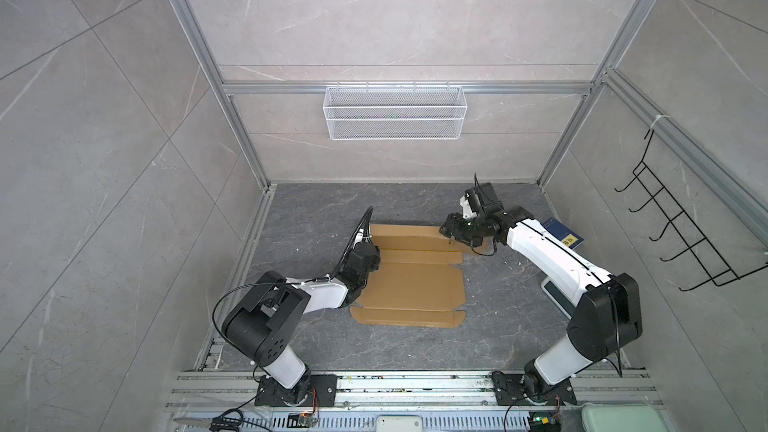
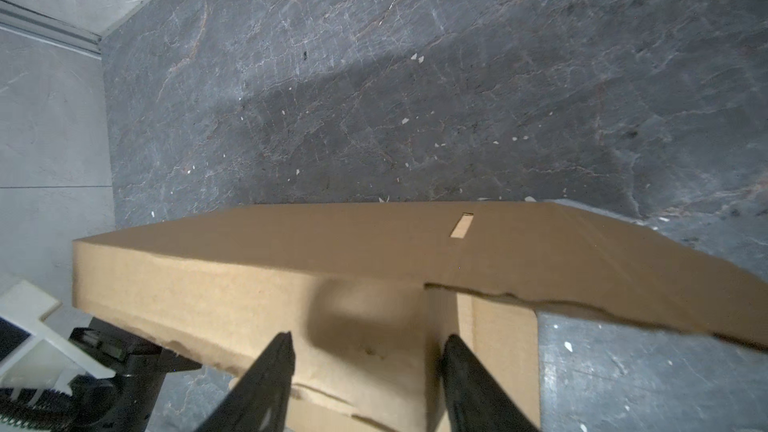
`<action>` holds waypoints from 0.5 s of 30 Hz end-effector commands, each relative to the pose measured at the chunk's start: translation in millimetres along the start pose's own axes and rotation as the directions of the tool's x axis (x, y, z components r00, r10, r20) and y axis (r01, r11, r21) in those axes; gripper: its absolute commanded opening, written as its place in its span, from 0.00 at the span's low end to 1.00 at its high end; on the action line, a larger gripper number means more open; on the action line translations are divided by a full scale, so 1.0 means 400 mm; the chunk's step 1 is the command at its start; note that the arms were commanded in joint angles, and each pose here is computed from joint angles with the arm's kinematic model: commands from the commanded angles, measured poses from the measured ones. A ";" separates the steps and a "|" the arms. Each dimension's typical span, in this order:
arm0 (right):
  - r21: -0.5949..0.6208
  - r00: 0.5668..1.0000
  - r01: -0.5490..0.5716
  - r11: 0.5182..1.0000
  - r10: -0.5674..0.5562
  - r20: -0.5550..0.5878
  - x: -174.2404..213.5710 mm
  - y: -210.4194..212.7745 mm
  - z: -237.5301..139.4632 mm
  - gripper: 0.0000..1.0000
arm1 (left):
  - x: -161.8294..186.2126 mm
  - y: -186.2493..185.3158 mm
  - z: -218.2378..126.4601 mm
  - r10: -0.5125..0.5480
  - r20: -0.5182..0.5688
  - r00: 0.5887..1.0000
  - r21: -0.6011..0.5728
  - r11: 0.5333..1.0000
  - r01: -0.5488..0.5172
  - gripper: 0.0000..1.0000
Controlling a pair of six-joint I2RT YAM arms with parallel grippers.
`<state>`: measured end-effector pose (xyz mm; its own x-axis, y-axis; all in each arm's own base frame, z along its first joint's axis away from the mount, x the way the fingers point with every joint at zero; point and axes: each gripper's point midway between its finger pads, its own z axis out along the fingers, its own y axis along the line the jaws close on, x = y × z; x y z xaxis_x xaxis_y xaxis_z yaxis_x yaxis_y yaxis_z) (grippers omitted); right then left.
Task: Fold the paper box
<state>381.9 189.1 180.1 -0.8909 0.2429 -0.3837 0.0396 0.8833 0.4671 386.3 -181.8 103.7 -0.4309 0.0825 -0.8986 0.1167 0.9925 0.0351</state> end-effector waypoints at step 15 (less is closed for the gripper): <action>-0.130 0.972 -0.221 0.967 0.229 0.049 0.091 -0.220 -0.081 0.55 | -0.019 0.077 -0.011 -0.018 -0.133 0.991 -0.076 0.997 0.008 0.08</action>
<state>338.5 103.2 172.9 -0.8404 0.4041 -0.3612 0.1242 0.7923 0.5973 382.4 -155.6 104.6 -0.5387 0.0822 -0.8385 0.0617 0.9964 0.0580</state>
